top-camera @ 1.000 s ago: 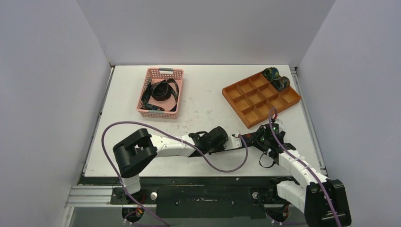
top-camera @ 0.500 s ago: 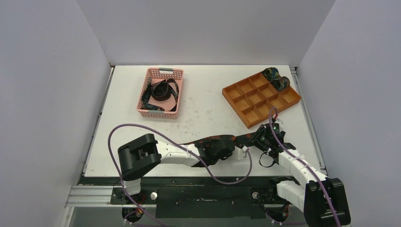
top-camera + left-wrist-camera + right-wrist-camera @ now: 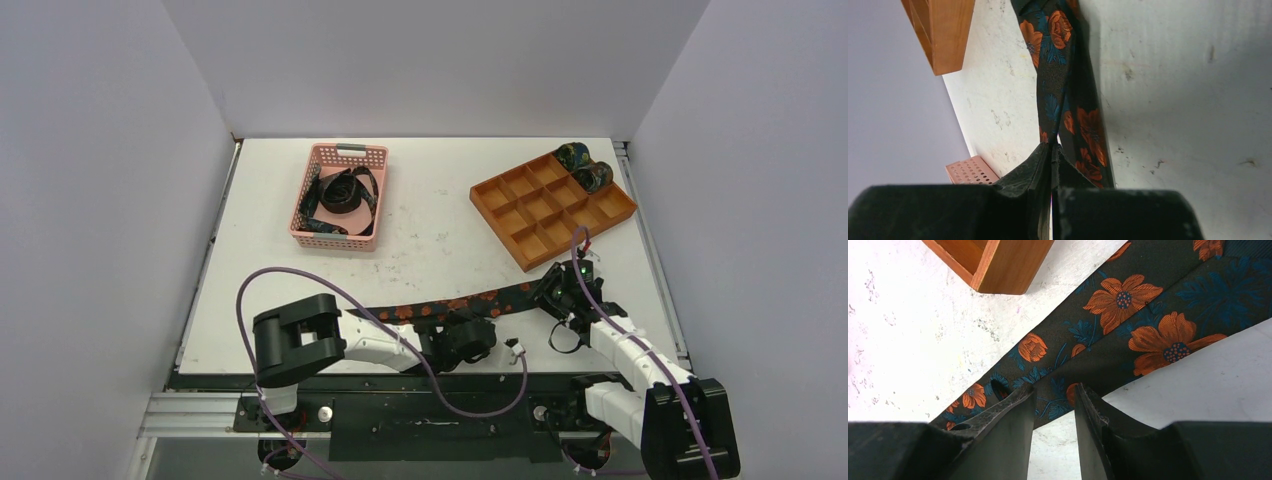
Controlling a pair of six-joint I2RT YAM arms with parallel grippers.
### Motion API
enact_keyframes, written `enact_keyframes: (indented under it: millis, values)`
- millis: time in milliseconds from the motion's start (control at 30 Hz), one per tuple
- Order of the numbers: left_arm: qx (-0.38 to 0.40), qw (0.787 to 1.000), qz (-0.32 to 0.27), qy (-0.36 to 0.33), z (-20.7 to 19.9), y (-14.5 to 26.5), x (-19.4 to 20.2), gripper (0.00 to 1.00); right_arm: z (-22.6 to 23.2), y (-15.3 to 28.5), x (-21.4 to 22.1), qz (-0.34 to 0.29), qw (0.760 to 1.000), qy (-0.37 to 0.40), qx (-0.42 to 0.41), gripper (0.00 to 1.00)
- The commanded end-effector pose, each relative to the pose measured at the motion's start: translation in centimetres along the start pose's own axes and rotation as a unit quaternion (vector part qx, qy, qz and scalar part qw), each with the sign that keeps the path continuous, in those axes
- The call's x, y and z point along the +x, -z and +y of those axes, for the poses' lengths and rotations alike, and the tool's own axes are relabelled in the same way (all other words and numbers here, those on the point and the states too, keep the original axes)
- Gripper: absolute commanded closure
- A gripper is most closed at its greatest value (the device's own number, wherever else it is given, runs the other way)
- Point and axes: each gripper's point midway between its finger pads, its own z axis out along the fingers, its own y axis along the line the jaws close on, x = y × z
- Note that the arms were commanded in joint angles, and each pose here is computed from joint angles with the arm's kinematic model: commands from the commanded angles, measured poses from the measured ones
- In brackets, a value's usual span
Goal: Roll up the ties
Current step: Flatten out the tie at the center of the board.
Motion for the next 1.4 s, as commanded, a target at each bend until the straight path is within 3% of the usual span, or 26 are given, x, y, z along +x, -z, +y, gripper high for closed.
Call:
enact_keyframes:
  millis: [0, 933, 1367]
  values:
    - [-0.014, 1.0, -0.013, -0.008, 0.3, -0.2, -0.7, 1.0, 1.4, 0.3, -1.8, -0.029, 0.999, -0.007, -0.026, 0.65]
    - [0.015, 0.999, -0.021, 0.019, 1.3, -2.7, -3.3, 1.0, 2.1, -0.2, -0.8, -0.009, 0.998, -0.025, -0.05, 0.65]
    - [0.011, 0.996, -0.02, 0.087, 2.5, -3.1, -2.6, 1.0, 2.2, -1.2, 1.0, 0.024, 0.997, -0.04, -0.065, 0.64]
